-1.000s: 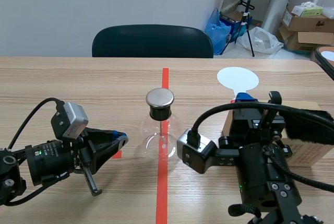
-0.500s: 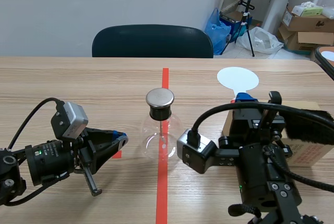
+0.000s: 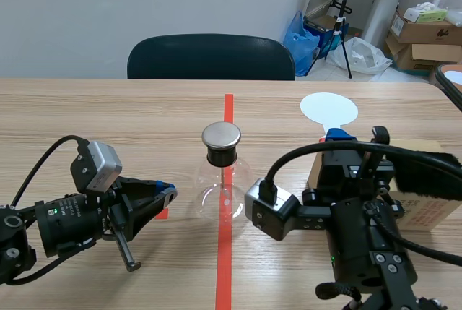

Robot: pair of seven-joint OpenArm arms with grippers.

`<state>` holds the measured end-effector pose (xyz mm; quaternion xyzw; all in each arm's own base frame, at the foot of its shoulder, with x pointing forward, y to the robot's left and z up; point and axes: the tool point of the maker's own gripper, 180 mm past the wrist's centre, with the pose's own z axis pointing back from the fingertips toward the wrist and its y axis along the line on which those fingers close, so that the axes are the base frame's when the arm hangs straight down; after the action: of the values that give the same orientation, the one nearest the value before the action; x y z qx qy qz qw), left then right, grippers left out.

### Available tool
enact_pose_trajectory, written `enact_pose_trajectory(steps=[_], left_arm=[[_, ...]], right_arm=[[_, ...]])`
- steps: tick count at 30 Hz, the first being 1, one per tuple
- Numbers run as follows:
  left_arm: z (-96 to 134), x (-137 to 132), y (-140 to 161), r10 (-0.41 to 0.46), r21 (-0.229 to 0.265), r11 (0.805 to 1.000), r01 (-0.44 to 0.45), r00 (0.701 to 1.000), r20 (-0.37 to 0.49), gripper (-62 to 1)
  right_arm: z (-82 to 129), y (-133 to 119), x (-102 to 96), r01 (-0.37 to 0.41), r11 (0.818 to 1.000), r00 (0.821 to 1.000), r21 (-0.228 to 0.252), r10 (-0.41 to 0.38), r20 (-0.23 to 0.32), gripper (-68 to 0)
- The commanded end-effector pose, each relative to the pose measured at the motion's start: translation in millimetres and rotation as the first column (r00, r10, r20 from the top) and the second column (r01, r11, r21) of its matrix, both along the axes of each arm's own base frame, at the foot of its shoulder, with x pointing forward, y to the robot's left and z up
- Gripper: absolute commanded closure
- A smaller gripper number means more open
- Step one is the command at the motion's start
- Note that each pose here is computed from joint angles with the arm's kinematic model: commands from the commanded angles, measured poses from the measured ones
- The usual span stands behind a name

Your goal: Do the electroscope experiment

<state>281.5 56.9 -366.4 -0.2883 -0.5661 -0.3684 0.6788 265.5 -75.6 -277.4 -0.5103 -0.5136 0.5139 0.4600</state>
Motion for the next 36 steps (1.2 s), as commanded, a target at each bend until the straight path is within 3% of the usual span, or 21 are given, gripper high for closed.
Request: enact_pose_trajectory(steps=[1,25,36], left_arm=[[10.4,1.3,-7.1,-0.007,-0.039,0.999,0.008,1.0,0.022,-3.0],[9.7,0.5,-7.1,-0.007,-0.039,0.999,0.008,1.0,0.02,-3.0],[9.6,0.3,-7.1,-0.007,-0.039,0.999,0.008,1.0,0.019,-3.0]], right_arm=[[10.5,-2.6,4.7,-0.001,1.0,0.999,-0.002,0.001,0.038,-1.5],[10.6,-3.2,5.7,-0.001,1.0,0.999,0.003,0.001,0.037,-1.5],[22.9,-25.9,6.5,0.028,1.0,0.998,0.005,-0.028,0.055,-1.5]])
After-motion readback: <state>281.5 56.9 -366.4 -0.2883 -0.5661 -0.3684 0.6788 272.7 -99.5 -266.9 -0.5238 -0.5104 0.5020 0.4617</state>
